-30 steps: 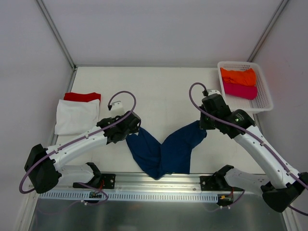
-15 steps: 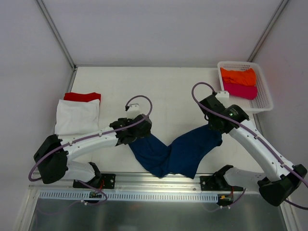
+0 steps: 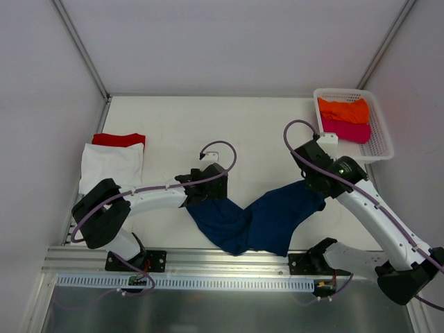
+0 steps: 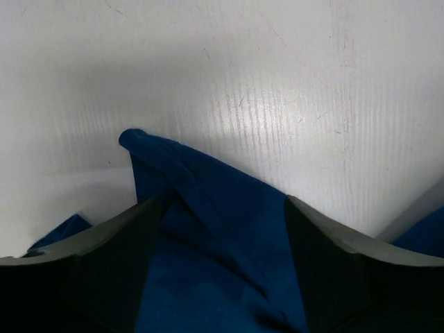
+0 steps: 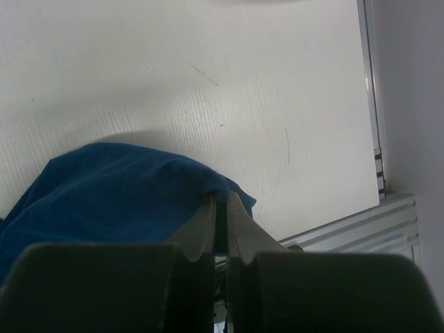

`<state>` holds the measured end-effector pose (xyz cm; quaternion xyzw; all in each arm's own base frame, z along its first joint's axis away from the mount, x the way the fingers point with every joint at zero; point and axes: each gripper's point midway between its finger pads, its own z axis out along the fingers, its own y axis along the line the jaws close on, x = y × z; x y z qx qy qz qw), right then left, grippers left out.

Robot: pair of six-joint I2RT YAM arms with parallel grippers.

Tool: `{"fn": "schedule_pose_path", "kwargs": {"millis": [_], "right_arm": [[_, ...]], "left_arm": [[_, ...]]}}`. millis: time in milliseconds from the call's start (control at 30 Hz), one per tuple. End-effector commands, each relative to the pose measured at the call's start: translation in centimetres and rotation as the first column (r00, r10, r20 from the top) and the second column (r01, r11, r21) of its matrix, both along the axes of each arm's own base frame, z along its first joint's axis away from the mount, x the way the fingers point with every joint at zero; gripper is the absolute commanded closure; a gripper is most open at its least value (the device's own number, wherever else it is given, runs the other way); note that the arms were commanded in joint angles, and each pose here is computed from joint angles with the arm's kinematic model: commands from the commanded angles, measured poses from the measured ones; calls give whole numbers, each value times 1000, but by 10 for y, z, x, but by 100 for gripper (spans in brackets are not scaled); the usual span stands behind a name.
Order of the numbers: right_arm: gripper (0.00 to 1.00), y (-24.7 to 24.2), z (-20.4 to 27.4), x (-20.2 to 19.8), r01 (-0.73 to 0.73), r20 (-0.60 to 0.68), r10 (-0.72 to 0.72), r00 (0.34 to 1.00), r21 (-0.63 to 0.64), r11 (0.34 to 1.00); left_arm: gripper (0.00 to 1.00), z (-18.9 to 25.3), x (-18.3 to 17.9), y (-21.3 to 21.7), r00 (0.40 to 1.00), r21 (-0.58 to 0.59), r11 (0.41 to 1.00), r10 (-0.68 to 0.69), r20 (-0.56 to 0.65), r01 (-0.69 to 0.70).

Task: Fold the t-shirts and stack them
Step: Flatten the tshirt out

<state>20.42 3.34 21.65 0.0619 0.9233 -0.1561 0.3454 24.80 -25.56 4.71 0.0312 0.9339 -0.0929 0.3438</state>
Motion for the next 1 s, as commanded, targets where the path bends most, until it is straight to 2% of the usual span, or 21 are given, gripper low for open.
{"fn": "schedule_pose_path", "kwargs": {"millis": [0, 67, 100, 167, 400, 467, 500, 533, 567, 633, 967], "right_arm": [[96, -6, -2, -2, 21, 5, -21, 1000, -14, 1000], [96, -4, -7, -1, 18, -1, -18, 1000, -8, 1000], [96, -3, -9, -1, 17, -7, -17, 1000, -9, 1000], [95, -3, -12, -1, 12, -16, -12, 1000, -13, 1000], [95, -2, -18, -3, 1, -26, -1, 1000, -6, 1000], [96, -2, -18, -3, -1, -25, 1, 1000, -8, 1000], [96, -2, -19, -3, -2, -29, 2, 1000, -11, 1000], [95, -1, -20, -3, -7, -33, 6, 999, -8, 1000], [95, 0, -21, -2, -8, -36, 8, 999, -5, 1000], [95, 4, -25, -1, -16, -42, 17, 999, 3, 1000], [96, 15, -38, 6, -37, -83, 38, 996, 12, 999]], "left_arm": [[31, 3, 9, -7, 1000, 0, 1000, -16, 15, 16], [52, 1, 11, -6, 1000, 13, 1000, -2, 14, 2], [77, -3, 11, -5, 1000, 24, 1000, 5, 9, -5], [88, -6, 14, -5, 1000, 45, 999, 11, 8, -12], [84, -19, 21, -1, 999, 128, 991, 37, -8, -36], [79, -13, 19, 2, 998, 123, 991, 56, -9, -54], [72, -10, 19, 4, 998, 125, 990, 65, 2, -64], [51, -5, 17, 8, 997, 118, 990, 78, 8, -78], [38, -1, 17, 11, 996, 116, 989, 88, 17, -89], [25, 2, 16, 17, 994, 121, 987, 104, 30, -106], [25, -17, 12, 26, 992, 191, 974, 129, -10, -125]]}}
